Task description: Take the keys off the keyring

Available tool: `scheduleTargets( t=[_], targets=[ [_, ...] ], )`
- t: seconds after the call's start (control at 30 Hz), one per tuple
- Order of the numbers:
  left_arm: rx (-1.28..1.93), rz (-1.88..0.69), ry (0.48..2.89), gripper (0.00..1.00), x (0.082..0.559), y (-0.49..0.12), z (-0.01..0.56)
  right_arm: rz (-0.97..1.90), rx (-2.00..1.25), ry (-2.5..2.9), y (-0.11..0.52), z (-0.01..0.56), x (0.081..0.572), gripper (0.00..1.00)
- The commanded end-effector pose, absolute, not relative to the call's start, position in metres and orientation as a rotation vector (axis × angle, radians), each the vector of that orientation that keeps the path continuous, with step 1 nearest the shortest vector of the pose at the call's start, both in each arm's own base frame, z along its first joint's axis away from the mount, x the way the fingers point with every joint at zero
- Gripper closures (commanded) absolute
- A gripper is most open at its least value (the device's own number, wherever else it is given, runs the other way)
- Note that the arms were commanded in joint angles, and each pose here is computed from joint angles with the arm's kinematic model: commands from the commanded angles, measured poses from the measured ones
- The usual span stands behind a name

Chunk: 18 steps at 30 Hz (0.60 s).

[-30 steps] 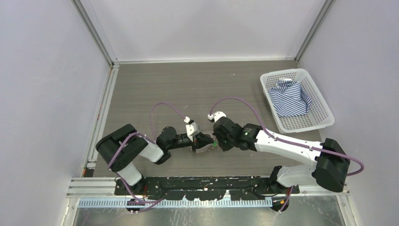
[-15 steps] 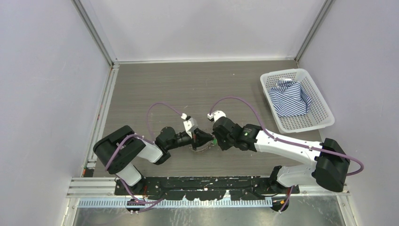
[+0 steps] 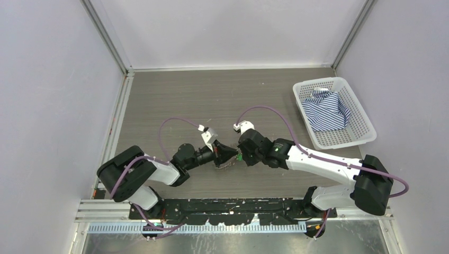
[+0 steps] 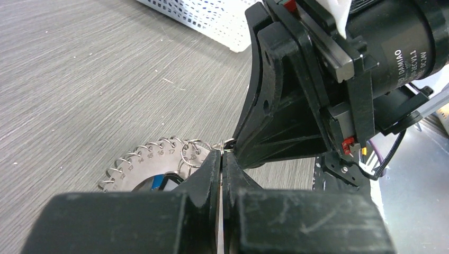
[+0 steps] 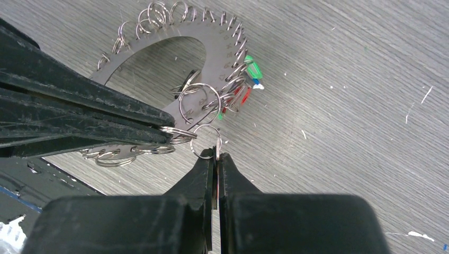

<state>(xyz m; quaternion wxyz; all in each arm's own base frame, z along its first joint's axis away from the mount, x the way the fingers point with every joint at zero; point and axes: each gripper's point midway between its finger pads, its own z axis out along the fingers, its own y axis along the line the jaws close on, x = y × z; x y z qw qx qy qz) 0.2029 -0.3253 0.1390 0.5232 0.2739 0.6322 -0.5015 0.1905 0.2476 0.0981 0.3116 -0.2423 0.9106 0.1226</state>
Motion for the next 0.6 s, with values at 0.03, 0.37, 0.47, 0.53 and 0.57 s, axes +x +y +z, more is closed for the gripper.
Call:
scheduleTargets(
  t=[0.03, 0.37, 0.47, 0.53, 0.57],
  targets=[
    [0.545, -1.229, 1.411, 1.00, 0.208, -0.318, 0.179, 0.214, -0.573, 2.405, 0.231, 0.106, 0.205, 0.99],
    [0.677, -1.196, 1.512, 1.00, 0.196, -0.318, 0.152, 0.214, -0.616, 2.431, 0.232, 0.106, 0.202, 0.99],
    [0.787, -1.155, 1.527, 1.00, 0.187, -0.317, 0.132, 0.278, -0.650, 2.497, 0.238, 0.093, 0.186, 0.99],
    [0.859, -1.125, 1.545, 1.00, 0.180, -0.318, 0.116, 0.328, -0.668, 2.533, 0.244, 0.085, 0.171, 0.99],
    [0.886, -1.122, 1.556, 1.00, 0.175, -0.319, 0.109, 0.347, -0.675, 2.547, 0.247, 0.081, 0.163, 0.99]
  ],
)
